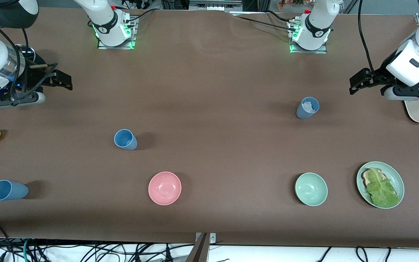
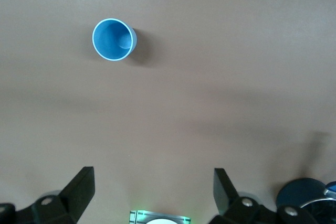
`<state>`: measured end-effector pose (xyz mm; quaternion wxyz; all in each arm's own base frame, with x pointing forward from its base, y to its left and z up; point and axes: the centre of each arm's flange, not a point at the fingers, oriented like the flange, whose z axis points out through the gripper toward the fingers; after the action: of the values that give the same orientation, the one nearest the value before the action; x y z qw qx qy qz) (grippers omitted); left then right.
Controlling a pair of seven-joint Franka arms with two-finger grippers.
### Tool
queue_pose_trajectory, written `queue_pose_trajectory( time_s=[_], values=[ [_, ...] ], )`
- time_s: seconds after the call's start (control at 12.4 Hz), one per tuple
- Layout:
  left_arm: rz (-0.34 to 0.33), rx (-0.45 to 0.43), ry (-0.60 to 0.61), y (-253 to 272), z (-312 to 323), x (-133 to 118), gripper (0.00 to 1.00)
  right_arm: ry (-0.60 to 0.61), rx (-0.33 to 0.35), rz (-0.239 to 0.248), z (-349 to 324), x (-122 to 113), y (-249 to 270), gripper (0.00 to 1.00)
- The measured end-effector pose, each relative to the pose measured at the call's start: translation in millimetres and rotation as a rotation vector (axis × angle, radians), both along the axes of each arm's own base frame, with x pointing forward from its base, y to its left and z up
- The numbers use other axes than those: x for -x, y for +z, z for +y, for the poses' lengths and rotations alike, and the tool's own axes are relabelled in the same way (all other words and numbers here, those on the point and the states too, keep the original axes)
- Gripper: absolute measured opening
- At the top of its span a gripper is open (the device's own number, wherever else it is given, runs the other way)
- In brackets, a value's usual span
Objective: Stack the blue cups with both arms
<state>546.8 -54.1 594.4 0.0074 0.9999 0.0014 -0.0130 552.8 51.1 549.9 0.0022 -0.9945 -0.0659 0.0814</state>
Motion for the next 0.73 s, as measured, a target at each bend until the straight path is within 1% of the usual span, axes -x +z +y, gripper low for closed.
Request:
queue_pose_trajectory(
  time_s=[0.73],
  values=[
    [0.000,0.000,0.000,0.0,0.0,0.0,1.00,0.000,0.001,0.006,-0.1,0.7,-0.3,1.00]
  ],
)
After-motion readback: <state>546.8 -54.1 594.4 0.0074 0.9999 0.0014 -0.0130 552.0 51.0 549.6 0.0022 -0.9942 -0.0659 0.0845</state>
